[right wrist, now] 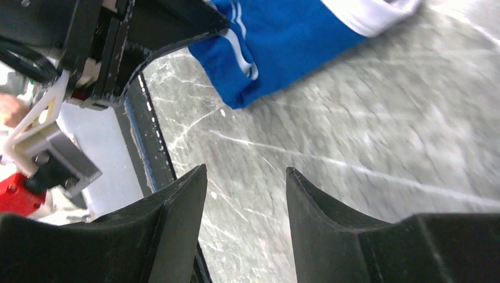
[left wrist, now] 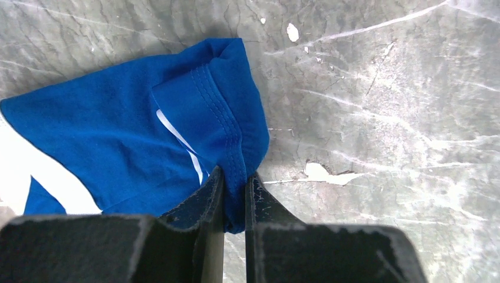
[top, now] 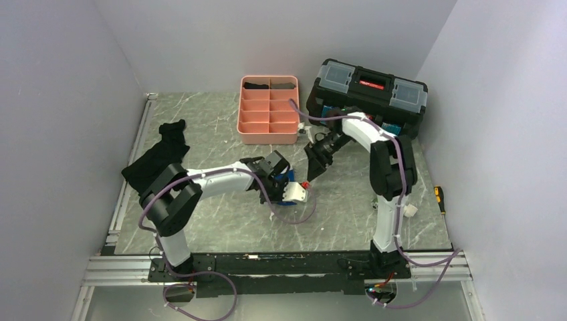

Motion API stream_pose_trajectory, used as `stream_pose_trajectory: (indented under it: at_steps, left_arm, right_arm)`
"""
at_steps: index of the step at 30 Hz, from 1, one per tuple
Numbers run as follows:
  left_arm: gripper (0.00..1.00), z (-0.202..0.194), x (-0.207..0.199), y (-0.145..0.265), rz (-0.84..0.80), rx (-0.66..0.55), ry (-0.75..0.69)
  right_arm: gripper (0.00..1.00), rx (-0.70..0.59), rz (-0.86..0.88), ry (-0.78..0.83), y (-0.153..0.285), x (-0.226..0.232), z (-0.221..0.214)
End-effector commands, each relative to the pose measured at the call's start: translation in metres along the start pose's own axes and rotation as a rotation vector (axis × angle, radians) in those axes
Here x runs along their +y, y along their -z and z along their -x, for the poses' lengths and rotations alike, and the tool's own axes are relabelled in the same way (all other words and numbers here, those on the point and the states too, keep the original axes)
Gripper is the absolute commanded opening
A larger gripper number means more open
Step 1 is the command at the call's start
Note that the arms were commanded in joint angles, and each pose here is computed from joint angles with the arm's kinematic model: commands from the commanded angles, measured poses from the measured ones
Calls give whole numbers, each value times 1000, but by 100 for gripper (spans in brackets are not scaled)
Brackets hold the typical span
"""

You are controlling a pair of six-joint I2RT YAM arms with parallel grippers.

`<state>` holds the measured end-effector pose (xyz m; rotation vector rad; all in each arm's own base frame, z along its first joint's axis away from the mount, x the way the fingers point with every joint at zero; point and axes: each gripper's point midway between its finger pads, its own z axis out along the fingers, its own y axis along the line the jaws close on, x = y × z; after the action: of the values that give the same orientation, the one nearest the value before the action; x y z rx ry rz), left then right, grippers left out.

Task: Roll the underwear
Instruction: Roll the underwear to the center of the board.

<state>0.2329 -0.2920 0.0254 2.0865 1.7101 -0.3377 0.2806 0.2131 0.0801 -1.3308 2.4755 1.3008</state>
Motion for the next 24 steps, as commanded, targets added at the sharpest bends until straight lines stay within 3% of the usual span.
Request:
stream_pose_trajectory:
  at_steps: [1,19,24]
  left_arm:
    - [0,-23,-35,-2,-251,35,126]
    - [0,-10,2,21,-700,-192,564]
    - [0,-13,9,15,-750,-211,653]
  right_arm:
    - [54,-149,-122,36,41,-5,18]
    - [58,-320,-271,194,69,26,22]
    - [58,-326,-287,270,66,38,26]
